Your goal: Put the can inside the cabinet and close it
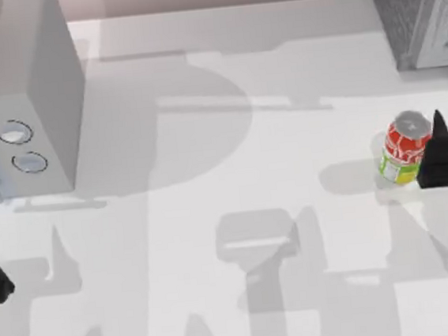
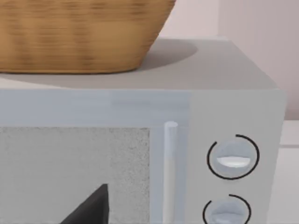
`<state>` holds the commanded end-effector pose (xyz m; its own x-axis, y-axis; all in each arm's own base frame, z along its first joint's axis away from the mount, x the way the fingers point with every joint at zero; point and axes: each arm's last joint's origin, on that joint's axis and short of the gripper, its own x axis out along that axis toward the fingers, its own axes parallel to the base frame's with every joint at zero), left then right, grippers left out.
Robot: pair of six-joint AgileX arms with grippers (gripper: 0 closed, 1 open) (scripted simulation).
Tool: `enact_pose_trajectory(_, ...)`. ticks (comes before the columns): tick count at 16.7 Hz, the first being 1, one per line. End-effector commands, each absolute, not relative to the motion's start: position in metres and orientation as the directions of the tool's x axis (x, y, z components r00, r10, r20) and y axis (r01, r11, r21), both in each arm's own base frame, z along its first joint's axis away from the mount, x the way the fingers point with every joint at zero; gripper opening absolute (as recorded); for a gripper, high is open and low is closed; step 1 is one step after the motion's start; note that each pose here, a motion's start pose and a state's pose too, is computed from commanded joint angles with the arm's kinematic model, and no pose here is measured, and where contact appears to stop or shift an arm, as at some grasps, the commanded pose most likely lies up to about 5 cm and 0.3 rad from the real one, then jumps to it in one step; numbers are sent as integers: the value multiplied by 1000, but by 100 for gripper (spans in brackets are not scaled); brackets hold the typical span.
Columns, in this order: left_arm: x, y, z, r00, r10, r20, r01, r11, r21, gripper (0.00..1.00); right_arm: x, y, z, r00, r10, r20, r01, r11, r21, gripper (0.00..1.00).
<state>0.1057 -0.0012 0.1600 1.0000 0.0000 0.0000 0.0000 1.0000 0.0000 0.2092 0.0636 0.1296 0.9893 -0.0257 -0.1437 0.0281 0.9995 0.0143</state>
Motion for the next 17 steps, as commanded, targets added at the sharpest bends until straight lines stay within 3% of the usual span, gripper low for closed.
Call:
enact_pose_trajectory(9, 106, -1, 160, 1000, 0, 0, 0, 1000, 0, 100, 219, 106, 57, 982, -12, -188, 13, 1000, 0, 100)
enact_pose_trajectory(17, 106, -1, 160, 1000, 0, 0, 0, 1000, 0, 100, 217, 109, 46, 980, -13, -197, 12, 1000, -4, 100)
